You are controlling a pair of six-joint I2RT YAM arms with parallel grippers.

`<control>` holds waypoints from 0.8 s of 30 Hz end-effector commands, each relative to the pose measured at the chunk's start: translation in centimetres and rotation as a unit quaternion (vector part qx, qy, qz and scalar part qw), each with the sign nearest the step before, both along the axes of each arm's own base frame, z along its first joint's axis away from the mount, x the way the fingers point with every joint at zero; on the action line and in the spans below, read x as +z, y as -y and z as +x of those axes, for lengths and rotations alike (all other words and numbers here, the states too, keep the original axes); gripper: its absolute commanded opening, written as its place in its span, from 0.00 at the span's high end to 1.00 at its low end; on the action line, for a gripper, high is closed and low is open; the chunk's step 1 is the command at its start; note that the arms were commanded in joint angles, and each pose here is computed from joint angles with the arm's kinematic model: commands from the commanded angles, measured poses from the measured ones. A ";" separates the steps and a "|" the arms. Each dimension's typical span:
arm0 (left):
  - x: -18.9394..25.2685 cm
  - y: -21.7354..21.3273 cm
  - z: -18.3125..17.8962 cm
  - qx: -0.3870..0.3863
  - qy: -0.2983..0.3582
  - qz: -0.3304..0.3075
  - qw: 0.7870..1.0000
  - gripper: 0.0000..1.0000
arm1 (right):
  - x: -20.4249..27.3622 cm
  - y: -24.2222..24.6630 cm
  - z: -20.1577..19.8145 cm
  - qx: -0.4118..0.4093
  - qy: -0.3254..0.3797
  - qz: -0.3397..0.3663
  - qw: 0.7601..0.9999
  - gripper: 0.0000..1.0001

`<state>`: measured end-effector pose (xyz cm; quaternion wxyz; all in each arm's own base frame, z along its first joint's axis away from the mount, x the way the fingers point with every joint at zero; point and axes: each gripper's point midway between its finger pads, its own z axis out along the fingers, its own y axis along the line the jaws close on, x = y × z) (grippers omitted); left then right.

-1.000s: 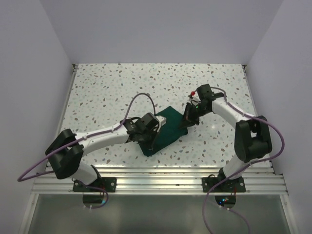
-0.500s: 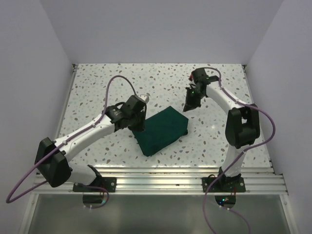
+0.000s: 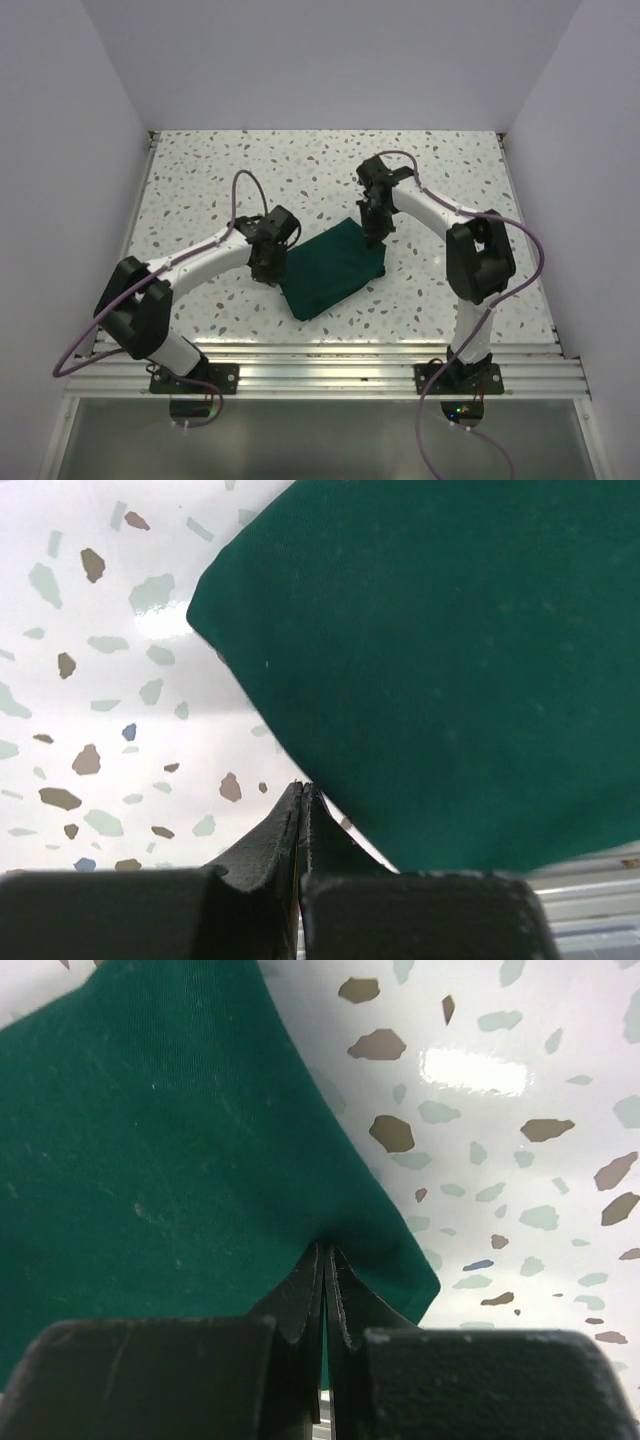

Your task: Prepare the surgical pack

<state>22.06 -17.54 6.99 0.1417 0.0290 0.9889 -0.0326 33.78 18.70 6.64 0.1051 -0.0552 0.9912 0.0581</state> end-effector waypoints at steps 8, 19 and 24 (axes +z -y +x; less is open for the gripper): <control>-4.2 1.5 4.1 -0.040 -0.017 0.025 0.999 1.00 | 0.0 1.5 -0.8 0.004 -0.002 -0.039 0.999 1.00; -2.7 3.4 13.0 -0.056 0.037 0.002 0.998 1.00 | 2.1 4.0 2.2 -0.040 0.011 -0.027 0.999 1.00; -2.6 1.3 12.8 -0.034 0.029 0.013 0.999 1.00 | 3.3 6.5 2.3 -0.071 0.013 -0.040 0.997 1.00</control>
